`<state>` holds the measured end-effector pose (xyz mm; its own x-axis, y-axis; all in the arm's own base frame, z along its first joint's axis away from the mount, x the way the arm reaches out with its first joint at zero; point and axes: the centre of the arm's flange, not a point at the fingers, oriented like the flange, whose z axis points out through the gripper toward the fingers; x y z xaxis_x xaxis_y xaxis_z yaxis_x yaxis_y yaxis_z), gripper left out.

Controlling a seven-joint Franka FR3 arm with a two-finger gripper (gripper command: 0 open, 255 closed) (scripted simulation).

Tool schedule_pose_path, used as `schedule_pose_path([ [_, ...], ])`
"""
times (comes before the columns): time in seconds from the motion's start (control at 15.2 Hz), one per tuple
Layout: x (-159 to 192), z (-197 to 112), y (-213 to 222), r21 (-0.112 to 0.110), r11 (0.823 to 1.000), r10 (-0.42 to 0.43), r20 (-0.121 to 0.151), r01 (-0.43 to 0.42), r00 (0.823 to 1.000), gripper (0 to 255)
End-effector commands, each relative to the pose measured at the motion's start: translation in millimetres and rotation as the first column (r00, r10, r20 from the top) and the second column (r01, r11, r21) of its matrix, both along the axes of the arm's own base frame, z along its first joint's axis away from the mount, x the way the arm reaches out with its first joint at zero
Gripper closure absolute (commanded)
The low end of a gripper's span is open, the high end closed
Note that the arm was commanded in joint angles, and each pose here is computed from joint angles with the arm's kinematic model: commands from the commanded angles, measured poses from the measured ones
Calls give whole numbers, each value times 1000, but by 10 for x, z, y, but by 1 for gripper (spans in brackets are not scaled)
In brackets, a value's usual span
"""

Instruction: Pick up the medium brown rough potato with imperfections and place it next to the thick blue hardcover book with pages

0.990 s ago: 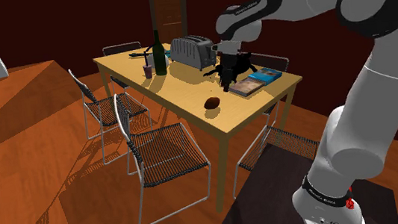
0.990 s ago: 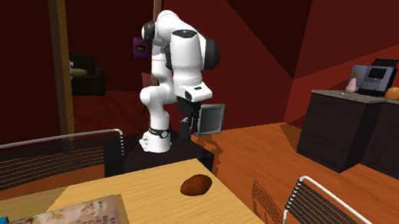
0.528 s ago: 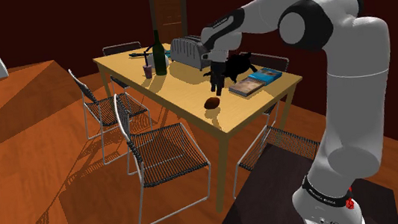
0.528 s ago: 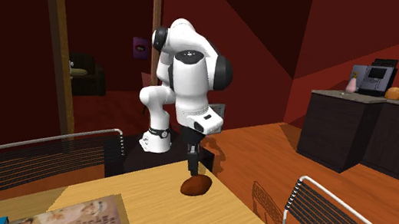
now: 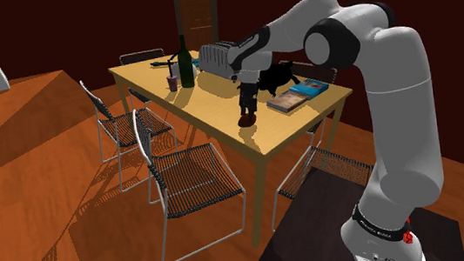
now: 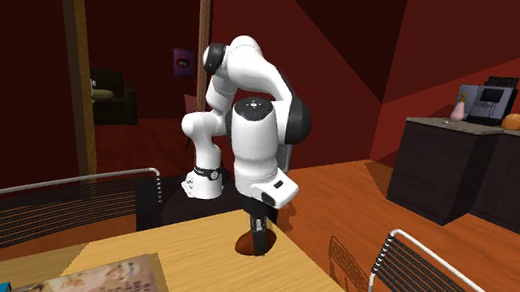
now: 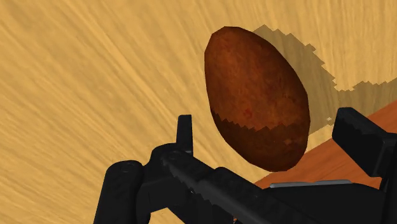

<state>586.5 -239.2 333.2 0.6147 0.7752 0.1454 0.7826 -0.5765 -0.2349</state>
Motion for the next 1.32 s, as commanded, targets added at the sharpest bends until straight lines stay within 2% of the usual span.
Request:
schedule_pose_path([
  [0.0,-6,-90,26,0,1000,1,0,-1,1000,0],
  [0.59,-9,-119,34,0,1000,1,0,-1,1000,0],
  [0.66,-9,-119,34,0,1000,1,0,-1,1000,255],
  [1.25,-9,-119,34,0,1000,1,0,-1,1000,255],
])
